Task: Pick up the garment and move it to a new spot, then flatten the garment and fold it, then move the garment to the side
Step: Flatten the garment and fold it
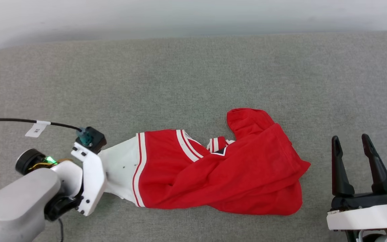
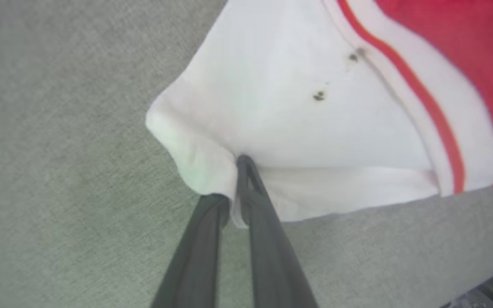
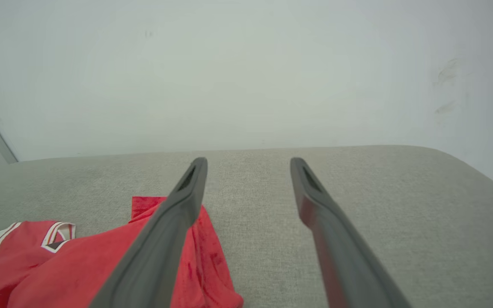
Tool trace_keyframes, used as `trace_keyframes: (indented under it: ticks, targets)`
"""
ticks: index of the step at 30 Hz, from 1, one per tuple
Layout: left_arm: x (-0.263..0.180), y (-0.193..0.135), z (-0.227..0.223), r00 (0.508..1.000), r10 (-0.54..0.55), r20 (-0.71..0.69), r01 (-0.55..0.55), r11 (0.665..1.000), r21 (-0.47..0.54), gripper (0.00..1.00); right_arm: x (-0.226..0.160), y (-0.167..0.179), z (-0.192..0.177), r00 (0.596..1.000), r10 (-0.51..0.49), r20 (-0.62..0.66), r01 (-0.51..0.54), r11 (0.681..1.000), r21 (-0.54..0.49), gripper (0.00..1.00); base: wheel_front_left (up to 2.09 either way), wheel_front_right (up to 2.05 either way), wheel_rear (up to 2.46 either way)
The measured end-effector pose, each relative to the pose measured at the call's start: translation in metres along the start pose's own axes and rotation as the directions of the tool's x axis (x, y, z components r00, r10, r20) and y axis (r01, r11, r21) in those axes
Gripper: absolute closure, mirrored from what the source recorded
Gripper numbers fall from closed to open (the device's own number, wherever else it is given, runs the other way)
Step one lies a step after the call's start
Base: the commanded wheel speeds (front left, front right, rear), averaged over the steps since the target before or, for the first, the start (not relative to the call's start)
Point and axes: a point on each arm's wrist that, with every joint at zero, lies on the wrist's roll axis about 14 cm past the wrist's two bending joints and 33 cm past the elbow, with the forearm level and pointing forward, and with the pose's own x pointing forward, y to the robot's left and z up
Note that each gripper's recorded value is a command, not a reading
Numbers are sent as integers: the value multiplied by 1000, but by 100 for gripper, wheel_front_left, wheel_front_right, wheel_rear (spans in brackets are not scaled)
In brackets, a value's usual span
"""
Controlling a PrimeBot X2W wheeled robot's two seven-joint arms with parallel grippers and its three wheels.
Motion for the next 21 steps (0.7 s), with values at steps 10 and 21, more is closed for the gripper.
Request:
trace_keyframes:
  ticks: [10,21]
  targets:
    - [-72,14,96,772,178,610,-217,976,-10,0,15,10,72,977,56,207,-21,986,-166,0,0,0,0]
    - [-122,24,98,448,412,794,-342,899,-273,0,60,36,149,886,297,357,-133,899,-418,0,0,0,0]
